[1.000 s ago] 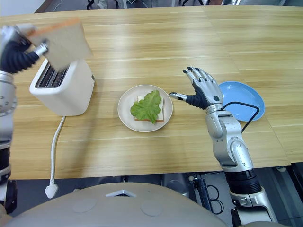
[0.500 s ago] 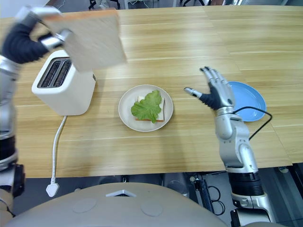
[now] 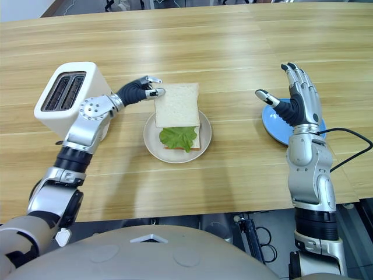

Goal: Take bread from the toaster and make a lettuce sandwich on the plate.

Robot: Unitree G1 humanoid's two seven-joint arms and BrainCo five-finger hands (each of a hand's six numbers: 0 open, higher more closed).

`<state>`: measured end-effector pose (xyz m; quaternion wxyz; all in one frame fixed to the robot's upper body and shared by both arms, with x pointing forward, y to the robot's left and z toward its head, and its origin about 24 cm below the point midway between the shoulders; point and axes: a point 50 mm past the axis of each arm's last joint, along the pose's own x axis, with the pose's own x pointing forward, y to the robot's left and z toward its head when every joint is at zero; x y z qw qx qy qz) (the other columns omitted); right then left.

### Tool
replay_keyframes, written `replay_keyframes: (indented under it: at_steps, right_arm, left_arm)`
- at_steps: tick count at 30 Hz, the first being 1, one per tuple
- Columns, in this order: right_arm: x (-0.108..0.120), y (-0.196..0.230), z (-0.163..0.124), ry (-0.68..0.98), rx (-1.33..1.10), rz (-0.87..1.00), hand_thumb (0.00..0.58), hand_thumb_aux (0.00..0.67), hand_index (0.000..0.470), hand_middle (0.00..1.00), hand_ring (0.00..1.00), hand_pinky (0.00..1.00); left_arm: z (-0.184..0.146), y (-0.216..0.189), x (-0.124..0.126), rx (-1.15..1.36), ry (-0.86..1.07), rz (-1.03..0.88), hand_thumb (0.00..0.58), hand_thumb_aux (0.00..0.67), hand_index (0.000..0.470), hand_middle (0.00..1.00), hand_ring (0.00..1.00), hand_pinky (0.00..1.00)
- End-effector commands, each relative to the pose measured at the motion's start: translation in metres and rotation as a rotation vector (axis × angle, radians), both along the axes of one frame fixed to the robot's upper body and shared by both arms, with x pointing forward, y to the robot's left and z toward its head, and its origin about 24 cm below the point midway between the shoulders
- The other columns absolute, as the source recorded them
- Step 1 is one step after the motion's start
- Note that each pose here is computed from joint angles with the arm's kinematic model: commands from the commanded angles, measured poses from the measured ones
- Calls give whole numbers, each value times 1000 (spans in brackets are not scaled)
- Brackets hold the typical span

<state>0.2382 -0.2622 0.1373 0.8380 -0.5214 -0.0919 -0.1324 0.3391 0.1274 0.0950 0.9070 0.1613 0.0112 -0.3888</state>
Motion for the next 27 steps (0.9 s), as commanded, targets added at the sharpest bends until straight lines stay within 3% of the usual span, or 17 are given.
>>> replay_keyframes:
  at_steps: [1,19,27]
  right_arm:
    - [1,2,3,-5,-11,1,0,0,0,0,0,0]
    - [11,37,-10,76,-68,137,0,0,0,0,0,0]
    - [-3,101,-12,138,-33,411,0,0,0,0,0,0]
  left_arm:
    - [-18,-2,9,19,81,9,580,670,460,1000,1000,1000]
    - [-52,-21,10,125,155,-84,580,670,460,1000,1000,1000]
    - [-63,-14,13,235,145,-36,580,670,460,1000,1000,1000]
